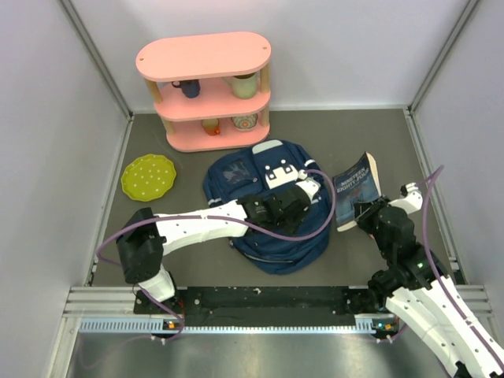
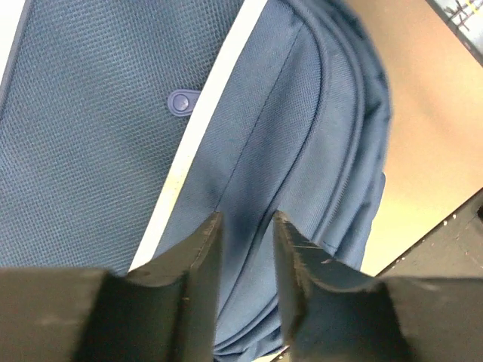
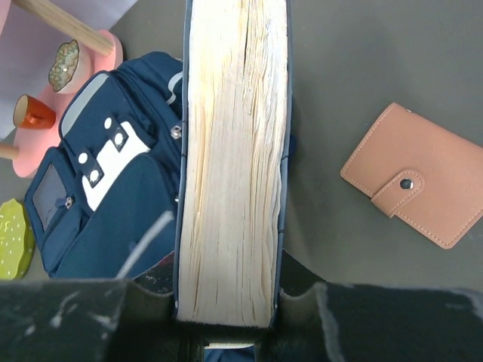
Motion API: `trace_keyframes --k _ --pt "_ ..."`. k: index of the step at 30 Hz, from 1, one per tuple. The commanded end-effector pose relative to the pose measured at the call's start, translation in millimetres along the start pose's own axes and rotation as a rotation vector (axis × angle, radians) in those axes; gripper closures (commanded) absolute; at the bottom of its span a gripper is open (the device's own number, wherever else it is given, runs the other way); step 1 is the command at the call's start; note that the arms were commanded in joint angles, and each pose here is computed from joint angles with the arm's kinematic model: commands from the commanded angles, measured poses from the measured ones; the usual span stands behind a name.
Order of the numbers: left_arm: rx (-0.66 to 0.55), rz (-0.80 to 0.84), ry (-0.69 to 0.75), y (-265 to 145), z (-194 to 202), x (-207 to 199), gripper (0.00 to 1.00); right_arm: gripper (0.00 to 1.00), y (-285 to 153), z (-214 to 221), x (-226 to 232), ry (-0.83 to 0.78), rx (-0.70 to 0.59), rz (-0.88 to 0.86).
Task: Pack the student bag
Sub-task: Place the book in the student bag.
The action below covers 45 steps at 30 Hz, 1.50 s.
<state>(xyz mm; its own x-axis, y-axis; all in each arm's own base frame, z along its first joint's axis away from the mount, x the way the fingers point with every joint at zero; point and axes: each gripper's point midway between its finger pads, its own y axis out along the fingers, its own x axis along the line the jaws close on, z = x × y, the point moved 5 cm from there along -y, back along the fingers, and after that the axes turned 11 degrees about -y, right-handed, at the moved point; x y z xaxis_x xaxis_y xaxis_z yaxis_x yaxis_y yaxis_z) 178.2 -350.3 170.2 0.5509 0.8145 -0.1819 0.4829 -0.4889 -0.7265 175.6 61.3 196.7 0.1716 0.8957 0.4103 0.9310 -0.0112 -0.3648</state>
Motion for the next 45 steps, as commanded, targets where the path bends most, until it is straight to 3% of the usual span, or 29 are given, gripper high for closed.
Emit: trace_keyframes --k 1,2,6,18,28,35,38,41,42,45 --pt "-0.042 0.048 -0.095 -3 -15 -17 0.54 1.00 -15 -53 28 0.074 -0.162 -0.115" --pt "-0.045 0.040 -0.071 -4 -15 -14 0.40 1.00 -15 -53 27 0.074 -0.160 -0.115" --pt "-0.070 0.022 0.007 -7 -20 -9 0.26 1.00 -16 -50 26 0.082 -0.150 -0.115" --pt "-0.011 0.093 0.256 -4 -6 -12 0.24 1.00 -14 -42 25 0.104 -0.124 -0.116" --pt "0.023 0.038 0.316 9 9 -6 0.25 1.00 -13 -41 25 0.108 -0.119 -0.108" --pt "0.066 -0.098 0.317 27 19 9 0.37 1.00 -13 -43 23 0.106 -0.128 -0.097" --pt "0.052 -0.148 0.304 27 17 14 0.57 1.00 -13 -43 24 0.103 -0.129 -0.097" --pt "0.013 -0.197 0.275 18 3 15 0.94 1.00 -13 -44 23 0.094 -0.133 -0.091" --pt "-0.005 -0.208 0.264 13 -6 14 1.00 1.00 -13 -45 21 0.091 -0.137 -0.083" --pt "-0.079 -0.201 0.212 -2 -29 12 1.00 1.00 -14 -46 20 0.089 -0.138 -0.076"
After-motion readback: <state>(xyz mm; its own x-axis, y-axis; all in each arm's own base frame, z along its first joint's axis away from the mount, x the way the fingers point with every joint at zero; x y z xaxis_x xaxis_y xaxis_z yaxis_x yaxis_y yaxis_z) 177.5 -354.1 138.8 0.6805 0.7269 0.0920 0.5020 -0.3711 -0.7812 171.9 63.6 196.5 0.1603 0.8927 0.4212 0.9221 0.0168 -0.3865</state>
